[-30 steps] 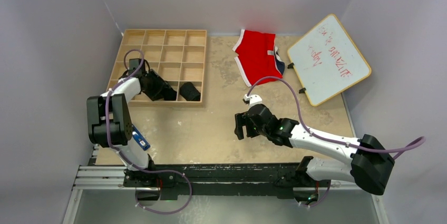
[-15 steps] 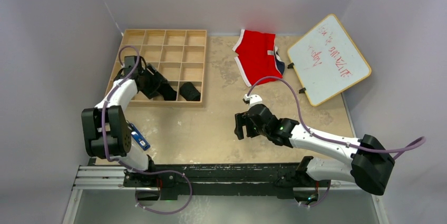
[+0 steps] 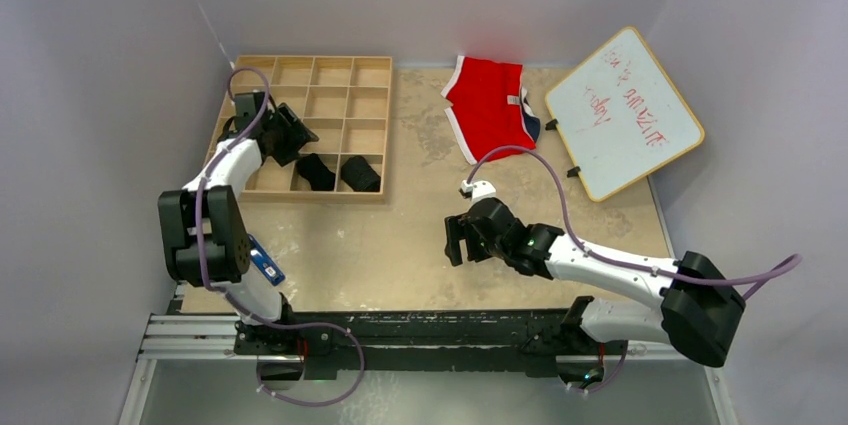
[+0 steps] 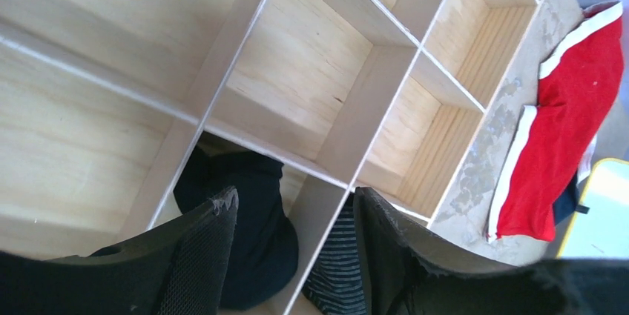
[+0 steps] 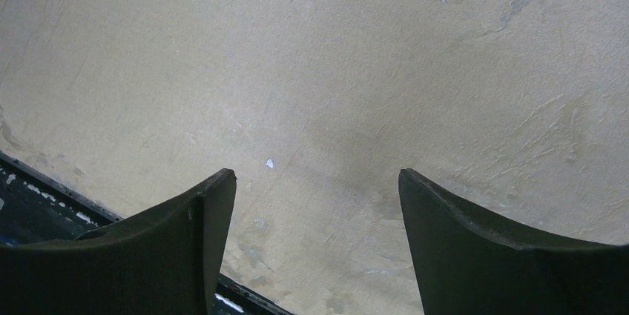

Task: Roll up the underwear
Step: Place the underwear at the center of the board.

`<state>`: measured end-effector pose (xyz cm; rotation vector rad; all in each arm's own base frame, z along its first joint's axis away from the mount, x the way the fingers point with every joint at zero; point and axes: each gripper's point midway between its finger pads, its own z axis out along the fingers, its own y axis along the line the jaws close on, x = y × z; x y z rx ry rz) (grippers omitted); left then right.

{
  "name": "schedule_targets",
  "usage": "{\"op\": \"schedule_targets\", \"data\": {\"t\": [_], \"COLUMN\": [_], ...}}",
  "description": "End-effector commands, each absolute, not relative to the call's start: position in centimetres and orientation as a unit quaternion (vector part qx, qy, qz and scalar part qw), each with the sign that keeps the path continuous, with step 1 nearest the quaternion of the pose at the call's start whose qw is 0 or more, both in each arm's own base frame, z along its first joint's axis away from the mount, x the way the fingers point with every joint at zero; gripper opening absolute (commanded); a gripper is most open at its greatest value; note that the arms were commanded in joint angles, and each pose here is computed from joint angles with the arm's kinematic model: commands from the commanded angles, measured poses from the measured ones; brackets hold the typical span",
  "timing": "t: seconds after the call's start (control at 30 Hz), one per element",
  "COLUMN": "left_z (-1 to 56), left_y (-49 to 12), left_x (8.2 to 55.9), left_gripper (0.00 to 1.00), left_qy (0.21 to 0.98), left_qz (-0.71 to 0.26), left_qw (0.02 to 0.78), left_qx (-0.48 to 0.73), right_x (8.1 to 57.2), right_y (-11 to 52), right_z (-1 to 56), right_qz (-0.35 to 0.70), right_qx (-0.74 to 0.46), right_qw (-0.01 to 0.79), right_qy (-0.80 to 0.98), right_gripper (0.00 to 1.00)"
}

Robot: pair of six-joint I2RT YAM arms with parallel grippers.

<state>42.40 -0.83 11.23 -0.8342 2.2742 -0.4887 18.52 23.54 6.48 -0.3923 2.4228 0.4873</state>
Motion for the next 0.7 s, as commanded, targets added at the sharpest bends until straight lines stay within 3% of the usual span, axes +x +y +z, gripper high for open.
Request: {"op": "schedule_targets", "data": {"t": [0.0, 0.3, 0.67], "left_z": [11.3, 8.3, 14.9], "left_y": [-0.7, -0.6, -1.4], "left_x": [44.9, 44.0, 45.0], "left_gripper": [0.56, 0.54, 0.59], "left_qy": [0.868, 0.878, 0.860], "left_qz": [-0.195, -0.182, -0.214], "left_qw": [0.359, 0.334, 0.396], "left_qx": [-0.282, -0.289, -0.238], "right_x": [18.8, 19.8, 22.3], "right_y": [24.5, 23.7, 21.8], "right_z": [7.3, 8.2, 10.7], "right_qz": [0.199, 0.181, 0.140], "right_qx": [-0.144, -0.129, -0.089], "right_qw": [0.316, 0.344, 0.392], "right_qy": [0.916, 0.912, 0.905], "right_gripper": [0.82, 0.82, 0.92]}}
